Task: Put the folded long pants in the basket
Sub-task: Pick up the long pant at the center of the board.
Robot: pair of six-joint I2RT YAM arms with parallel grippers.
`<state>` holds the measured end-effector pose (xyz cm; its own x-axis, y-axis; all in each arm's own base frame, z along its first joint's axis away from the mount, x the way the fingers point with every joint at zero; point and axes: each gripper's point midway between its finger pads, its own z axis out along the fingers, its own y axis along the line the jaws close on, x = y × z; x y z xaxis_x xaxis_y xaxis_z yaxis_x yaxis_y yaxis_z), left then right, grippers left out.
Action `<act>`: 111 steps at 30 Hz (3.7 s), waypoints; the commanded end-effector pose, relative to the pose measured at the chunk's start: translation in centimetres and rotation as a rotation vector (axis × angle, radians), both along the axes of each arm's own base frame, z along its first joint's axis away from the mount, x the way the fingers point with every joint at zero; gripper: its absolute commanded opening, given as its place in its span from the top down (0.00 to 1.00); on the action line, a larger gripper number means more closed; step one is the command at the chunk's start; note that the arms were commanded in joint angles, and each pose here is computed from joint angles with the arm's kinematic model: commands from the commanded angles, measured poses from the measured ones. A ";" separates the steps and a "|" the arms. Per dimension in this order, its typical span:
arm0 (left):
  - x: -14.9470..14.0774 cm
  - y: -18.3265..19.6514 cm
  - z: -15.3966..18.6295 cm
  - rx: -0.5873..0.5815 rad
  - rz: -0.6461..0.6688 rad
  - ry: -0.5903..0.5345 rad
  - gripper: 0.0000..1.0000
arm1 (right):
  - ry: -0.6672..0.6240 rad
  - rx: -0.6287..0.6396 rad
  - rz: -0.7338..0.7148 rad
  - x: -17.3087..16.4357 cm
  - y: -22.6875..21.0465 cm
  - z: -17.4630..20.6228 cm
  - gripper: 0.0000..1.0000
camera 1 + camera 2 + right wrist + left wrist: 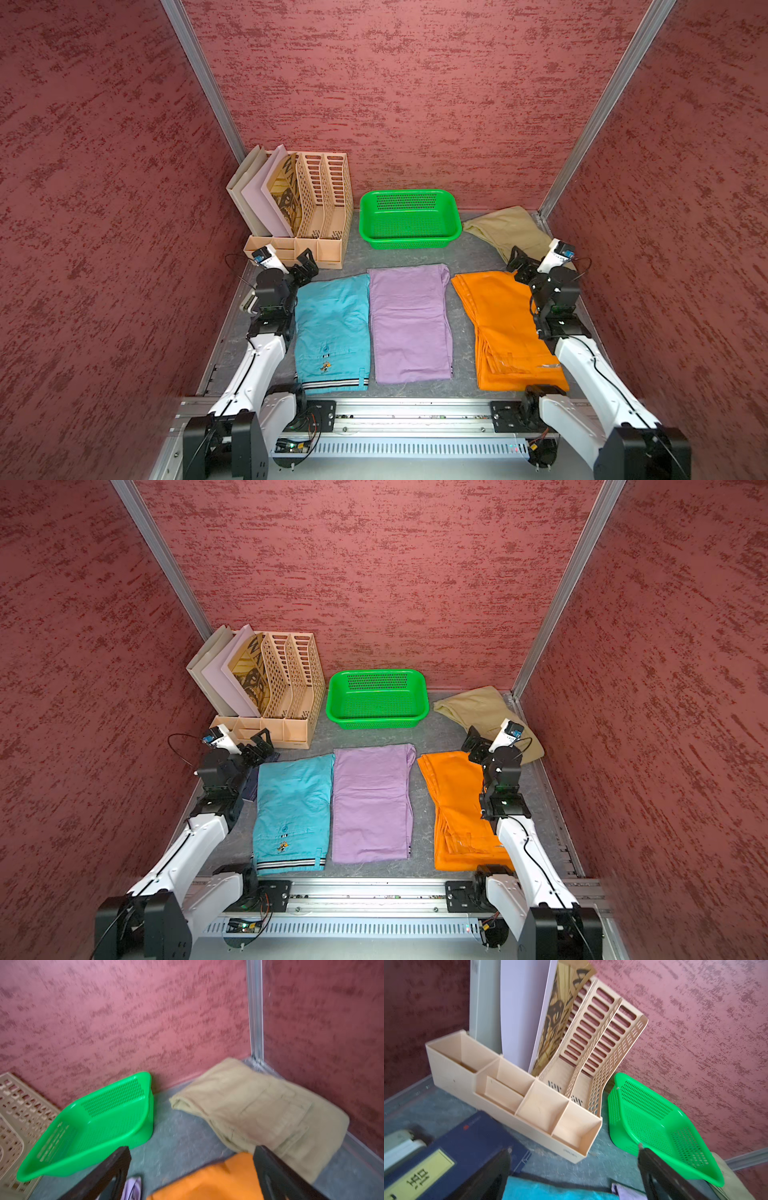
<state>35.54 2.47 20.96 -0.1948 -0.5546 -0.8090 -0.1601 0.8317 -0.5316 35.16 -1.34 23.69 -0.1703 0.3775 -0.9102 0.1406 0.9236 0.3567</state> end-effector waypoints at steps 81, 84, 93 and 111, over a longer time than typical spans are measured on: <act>-1.1 -34.0 -3.2 -0.327 -1.173 0.510 0.11 | 0.362 0.000 0.740 -2.3 17.0 -9.6 0.93; 0.5 -35.8 -3.0 -0.389 -1.197 0.546 0.12 | 0.232 0.031 0.860 -4.2 18.5 -8.6 0.93; 1.6 -39.7 -6.4 -0.487 -1.252 0.706 0.17 | 0.063 0.019 1.042 -7.6 20.6 -7.7 0.88; -1.3 -42.9 -11.1 -0.582 -1.351 0.870 0.38 | 0.085 0.029 1.255 -10.9 24.8 -9.9 0.85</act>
